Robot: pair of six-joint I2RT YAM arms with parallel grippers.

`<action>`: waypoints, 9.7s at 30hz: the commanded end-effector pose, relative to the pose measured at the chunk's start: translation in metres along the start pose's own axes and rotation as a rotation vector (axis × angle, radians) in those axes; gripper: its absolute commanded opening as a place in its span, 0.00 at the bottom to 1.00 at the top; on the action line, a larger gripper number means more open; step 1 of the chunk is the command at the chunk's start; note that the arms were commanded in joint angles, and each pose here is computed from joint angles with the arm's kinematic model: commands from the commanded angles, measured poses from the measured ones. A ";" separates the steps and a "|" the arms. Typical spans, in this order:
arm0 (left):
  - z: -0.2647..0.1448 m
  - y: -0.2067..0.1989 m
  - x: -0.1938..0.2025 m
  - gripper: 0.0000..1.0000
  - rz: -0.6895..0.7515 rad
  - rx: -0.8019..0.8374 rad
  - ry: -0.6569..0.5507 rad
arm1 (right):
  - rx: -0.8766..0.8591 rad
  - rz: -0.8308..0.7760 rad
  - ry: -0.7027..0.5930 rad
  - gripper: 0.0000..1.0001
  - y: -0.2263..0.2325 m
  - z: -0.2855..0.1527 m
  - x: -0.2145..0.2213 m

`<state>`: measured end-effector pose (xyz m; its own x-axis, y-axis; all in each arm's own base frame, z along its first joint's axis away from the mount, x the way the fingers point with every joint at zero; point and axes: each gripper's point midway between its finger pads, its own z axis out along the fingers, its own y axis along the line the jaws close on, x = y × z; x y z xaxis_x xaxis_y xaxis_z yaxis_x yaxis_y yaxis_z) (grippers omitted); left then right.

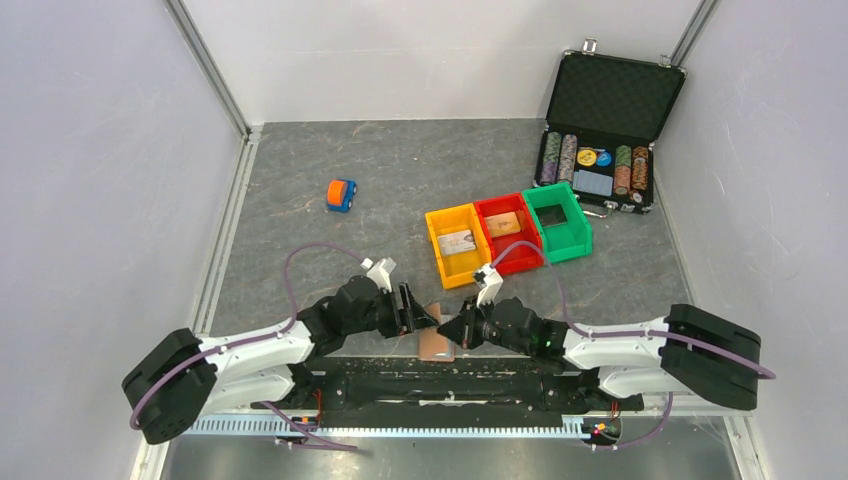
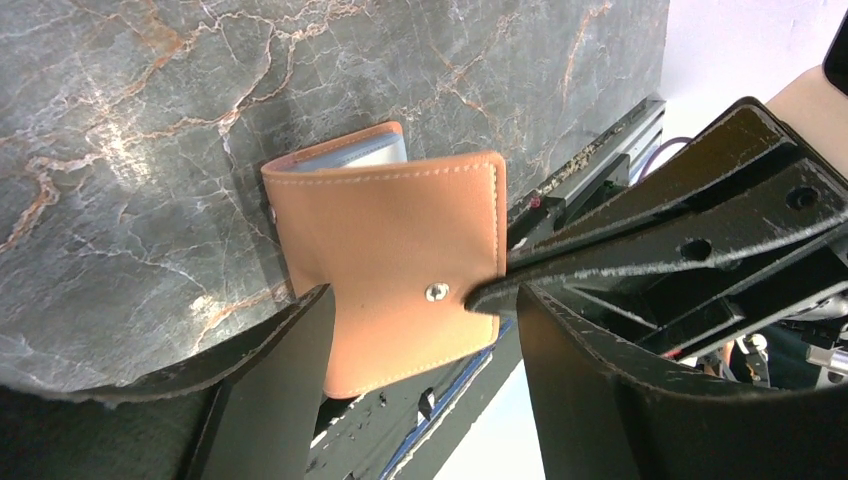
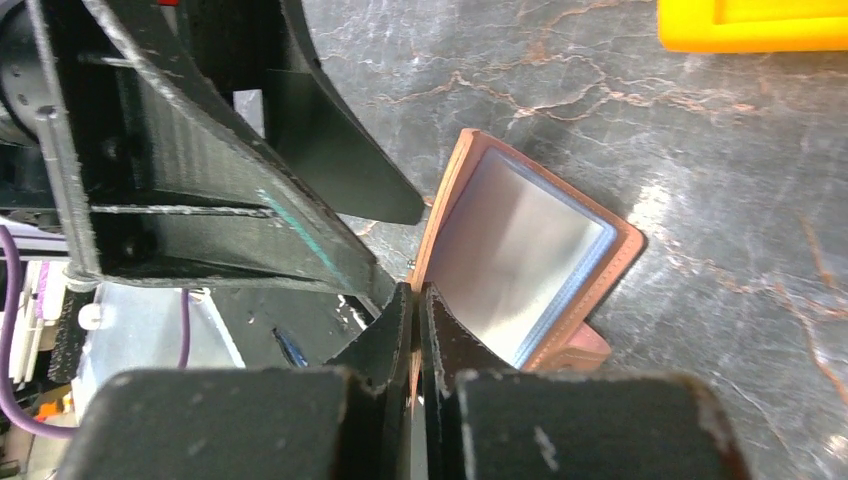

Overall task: Take the credit cards out of the card holder
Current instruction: Open the card holder at the center of the board.

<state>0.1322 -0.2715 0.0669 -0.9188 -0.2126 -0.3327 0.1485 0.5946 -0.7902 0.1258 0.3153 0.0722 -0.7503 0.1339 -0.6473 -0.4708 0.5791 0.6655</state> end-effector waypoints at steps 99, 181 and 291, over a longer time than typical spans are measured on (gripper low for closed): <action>-0.018 0.042 -0.024 0.46 0.136 -0.303 -0.064 | 0.205 -0.212 0.076 0.63 -0.029 -0.002 -0.027; -0.012 0.033 -0.047 0.41 0.069 -0.239 -0.028 | -0.063 -0.199 0.126 0.48 0.036 0.010 -0.013; 0.004 0.046 -0.026 0.02 -0.086 -0.068 0.060 | 0.272 -0.142 0.086 0.51 -0.058 -0.022 -0.016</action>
<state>0.1585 -0.2367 0.0305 -0.9541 -0.2020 -0.2210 0.0369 0.6533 -0.7562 0.1473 0.2650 0.0548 -0.7455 -0.0407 -0.6652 -0.4519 0.7645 0.4597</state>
